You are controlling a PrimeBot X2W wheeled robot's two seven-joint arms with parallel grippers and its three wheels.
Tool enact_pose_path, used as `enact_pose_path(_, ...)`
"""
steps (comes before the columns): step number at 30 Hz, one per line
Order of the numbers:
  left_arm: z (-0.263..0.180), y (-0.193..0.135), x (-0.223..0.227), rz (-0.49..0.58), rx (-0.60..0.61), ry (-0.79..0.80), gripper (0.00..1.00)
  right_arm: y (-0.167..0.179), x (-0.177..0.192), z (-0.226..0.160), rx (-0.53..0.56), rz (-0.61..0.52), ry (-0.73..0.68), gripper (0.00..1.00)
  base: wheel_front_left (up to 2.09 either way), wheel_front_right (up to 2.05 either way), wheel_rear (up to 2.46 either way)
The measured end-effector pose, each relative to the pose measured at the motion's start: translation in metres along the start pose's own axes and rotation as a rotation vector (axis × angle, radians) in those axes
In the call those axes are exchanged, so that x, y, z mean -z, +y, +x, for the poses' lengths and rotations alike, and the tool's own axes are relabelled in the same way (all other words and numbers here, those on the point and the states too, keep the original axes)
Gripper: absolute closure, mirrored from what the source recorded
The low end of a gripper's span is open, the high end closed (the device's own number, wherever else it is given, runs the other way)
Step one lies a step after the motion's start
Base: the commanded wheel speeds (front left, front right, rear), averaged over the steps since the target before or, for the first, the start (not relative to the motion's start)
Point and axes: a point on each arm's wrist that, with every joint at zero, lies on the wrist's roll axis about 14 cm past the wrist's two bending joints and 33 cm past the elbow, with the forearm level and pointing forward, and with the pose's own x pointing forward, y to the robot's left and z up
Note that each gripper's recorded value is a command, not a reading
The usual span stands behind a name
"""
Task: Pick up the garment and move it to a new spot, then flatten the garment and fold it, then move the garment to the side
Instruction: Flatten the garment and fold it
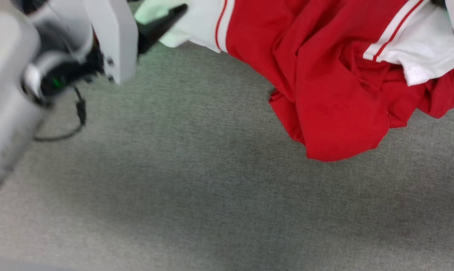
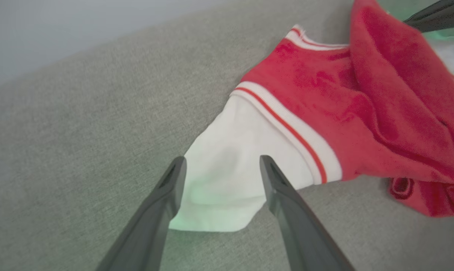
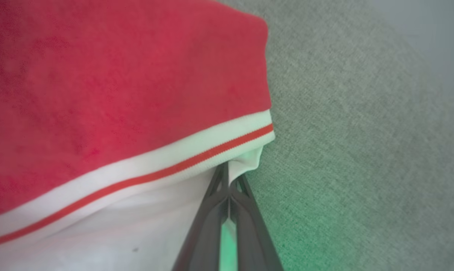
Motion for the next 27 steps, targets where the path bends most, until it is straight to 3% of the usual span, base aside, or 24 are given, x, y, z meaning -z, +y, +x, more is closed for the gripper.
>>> enact_pose_path(9, 0.044, 0.014, 0.028, -0.065, 0.025, 0.285, 0.00, -0.005, -0.002, 0.012, 0.001, -0.048, 0.004, 1.00, 0.00, 0.00, 0.00)
enact_pose_path(13, 0.057, 0.010, 0.028, -0.108, 0.061, 0.319, 0.00, -0.006, 0.001, 0.017, -0.004, -0.052, 0.002, 1.00, 0.00, 0.00, 0.00)
enact_pose_path(15, 0.061, 0.008, 0.029, -0.102, 0.075, 0.330, 0.39, -0.007, 0.001, 0.018, -0.004, -0.054, 0.000, 1.00, 0.00, 0.00, 0.00)
enact_pose_path(16, 0.062, 0.006, 0.030, -0.113, 0.084, 0.335, 0.67, -0.007, 0.001, 0.019, -0.005, -0.052, -0.002, 1.00, 0.00, 0.00, 0.00)
enact_pose_path(18, 0.062, 0.003, 0.032, -0.116, 0.099, 0.343, 1.00, -0.007, 0.001, 0.019, -0.007, -0.053, -0.006, 1.00, 0.00, 0.00, 0.00)
enact_pose_path(27, 0.055, 0.000, 0.011, -0.136, 0.089, 0.150, 1.00, -0.005, -0.017, 0.005, -0.021, 0.005, -0.164, 1.00, 0.00, 0.00, 0.00)
